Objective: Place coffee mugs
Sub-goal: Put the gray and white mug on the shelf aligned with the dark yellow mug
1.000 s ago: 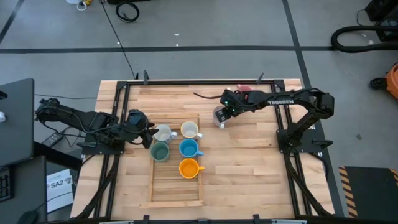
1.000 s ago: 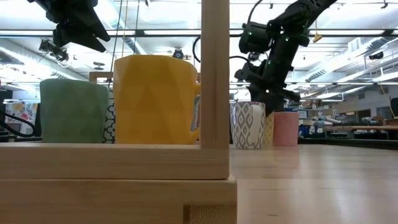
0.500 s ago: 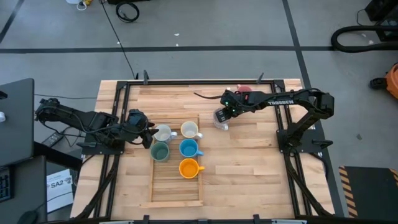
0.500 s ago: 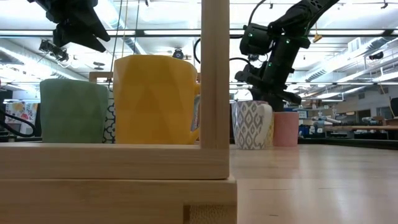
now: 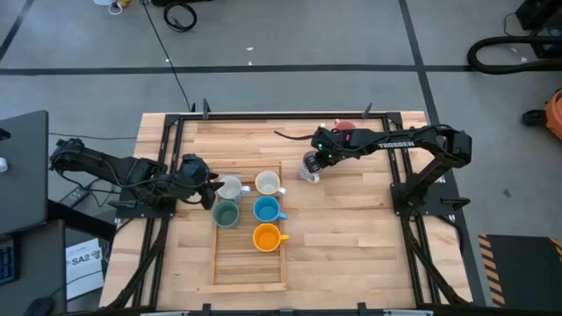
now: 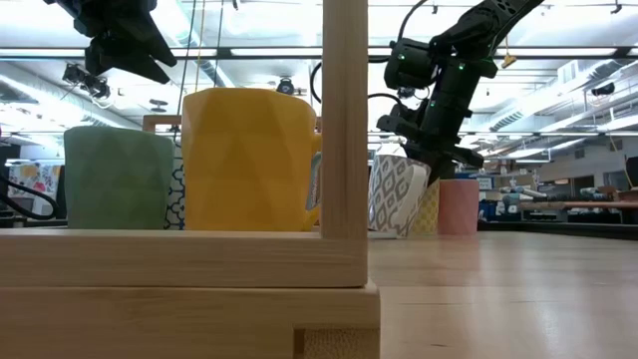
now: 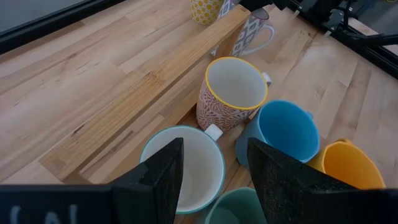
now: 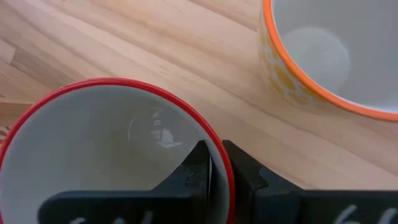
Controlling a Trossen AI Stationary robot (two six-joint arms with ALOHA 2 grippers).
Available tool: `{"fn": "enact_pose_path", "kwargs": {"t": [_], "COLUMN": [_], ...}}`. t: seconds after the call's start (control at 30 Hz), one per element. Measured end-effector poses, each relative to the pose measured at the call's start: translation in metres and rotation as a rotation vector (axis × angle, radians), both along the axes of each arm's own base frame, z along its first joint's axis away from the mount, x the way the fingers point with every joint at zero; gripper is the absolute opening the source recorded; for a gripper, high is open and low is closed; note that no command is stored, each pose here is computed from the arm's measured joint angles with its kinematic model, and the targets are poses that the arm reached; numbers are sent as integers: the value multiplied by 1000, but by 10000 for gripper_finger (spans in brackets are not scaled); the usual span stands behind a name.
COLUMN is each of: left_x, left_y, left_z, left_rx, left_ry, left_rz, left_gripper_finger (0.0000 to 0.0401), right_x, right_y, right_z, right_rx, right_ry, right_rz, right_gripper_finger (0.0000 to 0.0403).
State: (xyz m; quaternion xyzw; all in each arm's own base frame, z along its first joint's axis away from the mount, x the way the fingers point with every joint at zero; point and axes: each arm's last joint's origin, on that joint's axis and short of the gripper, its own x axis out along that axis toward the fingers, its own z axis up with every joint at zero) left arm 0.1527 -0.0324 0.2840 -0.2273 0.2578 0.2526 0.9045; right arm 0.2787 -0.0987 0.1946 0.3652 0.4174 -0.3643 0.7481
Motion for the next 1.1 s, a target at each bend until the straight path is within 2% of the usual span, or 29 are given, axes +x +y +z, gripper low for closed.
{"fn": "enact_pose_path", "kwargs": {"t": [0.3, 0.47, 0.87, 1.1], "left_x": [0, 5, 18, 38], "left_y": [0, -2, -6, -13], "left_z": [0, 5, 28, 31], "left_rx": [-1, 44, 182, 328], "left_ry": [-4, -44, -236, -278], "left_rz": [0, -49, -170, -246], "left_gripper_finger": [183, 183, 183, 183], "right_x": [1, 6, 13, 12], "right_y": [2, 2, 2, 1], "right_z": [1, 12, 77, 126], "right_rx": [94, 133, 283, 260], "right_ry": [-42, -68, -72, -92], "right_rz": [-12, 10, 70, 59], "right_gripper_finger": [35, 35, 35, 35]}}
